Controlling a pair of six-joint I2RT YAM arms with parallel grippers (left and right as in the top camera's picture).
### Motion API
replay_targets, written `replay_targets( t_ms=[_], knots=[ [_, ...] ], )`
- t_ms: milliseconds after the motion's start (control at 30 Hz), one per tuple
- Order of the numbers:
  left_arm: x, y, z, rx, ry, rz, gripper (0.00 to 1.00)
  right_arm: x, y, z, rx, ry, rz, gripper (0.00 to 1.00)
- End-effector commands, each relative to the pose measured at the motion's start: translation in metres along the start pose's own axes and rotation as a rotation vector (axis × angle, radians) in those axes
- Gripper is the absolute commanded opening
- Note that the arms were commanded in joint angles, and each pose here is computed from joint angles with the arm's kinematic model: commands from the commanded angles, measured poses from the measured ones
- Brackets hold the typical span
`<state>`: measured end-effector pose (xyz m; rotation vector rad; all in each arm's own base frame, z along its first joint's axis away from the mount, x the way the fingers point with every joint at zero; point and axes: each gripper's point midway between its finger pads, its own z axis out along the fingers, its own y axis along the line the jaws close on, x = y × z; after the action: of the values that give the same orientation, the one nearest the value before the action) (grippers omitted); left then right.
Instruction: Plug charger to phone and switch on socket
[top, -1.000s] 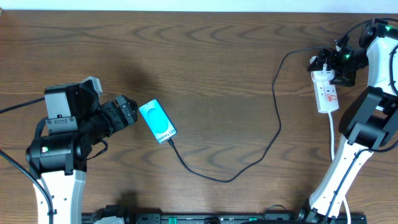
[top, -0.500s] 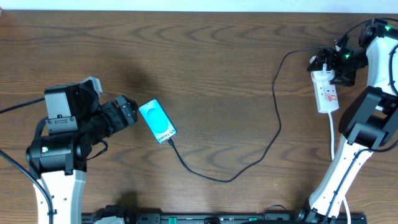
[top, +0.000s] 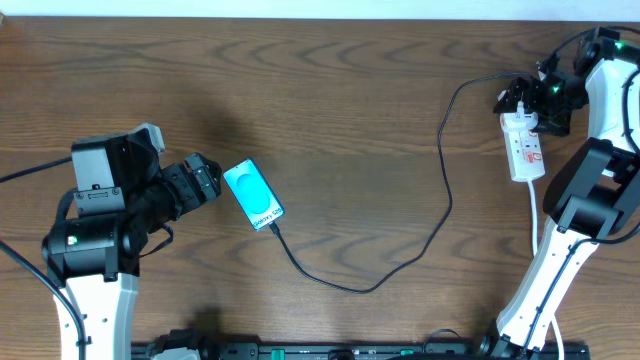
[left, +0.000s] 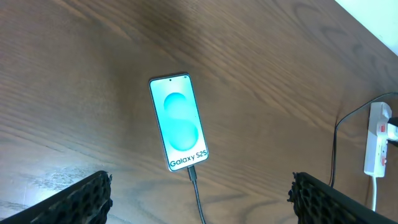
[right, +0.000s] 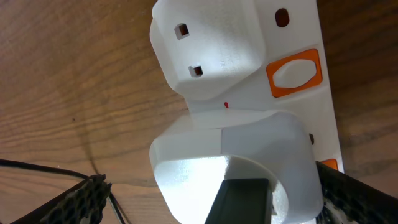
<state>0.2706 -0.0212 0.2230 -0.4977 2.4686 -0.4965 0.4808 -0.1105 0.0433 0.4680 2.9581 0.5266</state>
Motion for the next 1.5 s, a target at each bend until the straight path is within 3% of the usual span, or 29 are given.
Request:
replay_targets(
  t_ms=[0, 733, 933, 1200, 1467],
  knots=[
    [-0.001, 0.002, -0.001, -0.010, -0.004, 0.007, 0.93, 0.014, 0.025, 0.029, -0.102, 0.078, 0.009, 0.99],
    [0.000, 0.002, -0.001, -0.013, 0.002, 0.005, 0.93, 0.028, 0.040, 0.030, -0.139, 0.133, 0.026, 0.99],
    [0.000, 0.002, -0.001, -0.012, 0.002, 0.005, 0.93, 0.024, 0.025, 0.021, -0.079, 0.113, 0.058, 0.99],
    [0.000, 0.002, -0.001, -0.013, 0.001, 0.005, 0.93, 0.010, 0.021, -0.057, -0.054, -0.011, 0.068, 0.99],
    [-0.002, 0.001, -0.001, -0.010, -0.006, 0.007, 0.93, 0.039, 0.024, -0.176, 0.209, -0.193, 0.064, 0.99]
  ],
)
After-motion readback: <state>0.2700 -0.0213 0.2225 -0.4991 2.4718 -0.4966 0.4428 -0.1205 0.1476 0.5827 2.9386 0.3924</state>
